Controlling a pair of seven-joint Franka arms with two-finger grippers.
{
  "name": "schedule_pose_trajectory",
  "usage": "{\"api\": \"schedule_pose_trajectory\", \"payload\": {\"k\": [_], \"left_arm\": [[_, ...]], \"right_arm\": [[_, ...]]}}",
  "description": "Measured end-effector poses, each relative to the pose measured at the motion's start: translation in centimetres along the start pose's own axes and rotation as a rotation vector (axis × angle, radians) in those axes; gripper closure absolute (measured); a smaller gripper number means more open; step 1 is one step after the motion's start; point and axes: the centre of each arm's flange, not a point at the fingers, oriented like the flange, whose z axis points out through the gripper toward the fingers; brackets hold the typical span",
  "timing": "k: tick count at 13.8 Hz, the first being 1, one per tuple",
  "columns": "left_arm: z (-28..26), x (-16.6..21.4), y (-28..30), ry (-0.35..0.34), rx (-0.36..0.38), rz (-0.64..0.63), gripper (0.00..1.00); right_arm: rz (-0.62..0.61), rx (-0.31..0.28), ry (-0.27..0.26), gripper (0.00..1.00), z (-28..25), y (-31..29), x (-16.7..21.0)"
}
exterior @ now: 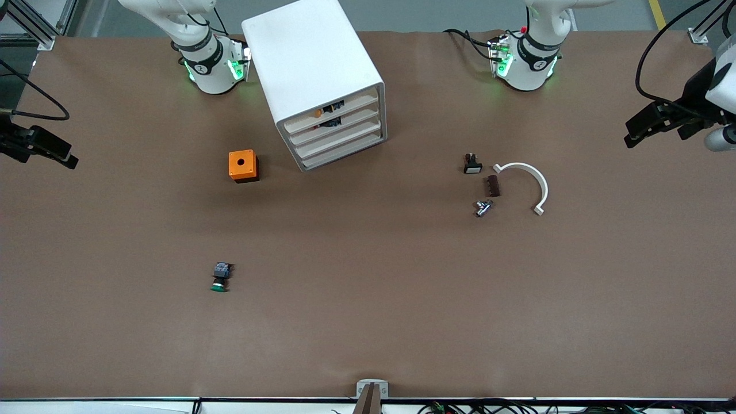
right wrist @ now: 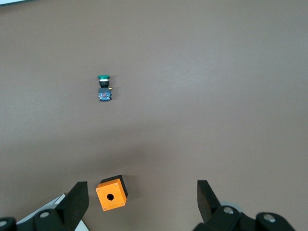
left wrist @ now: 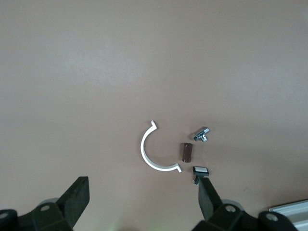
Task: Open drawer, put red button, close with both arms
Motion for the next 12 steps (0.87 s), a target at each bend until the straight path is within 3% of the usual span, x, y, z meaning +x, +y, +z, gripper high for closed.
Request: {"api": "schedule_pose_trajectory", "payload": {"k": [12], "left_arm": [[0.1,-3.0,2.7,-0.014,-0.004,0.087,0.00]], "right_arm": [[0.000,0.000,0.000,0.00,0.0,0.0,0.0]]}}
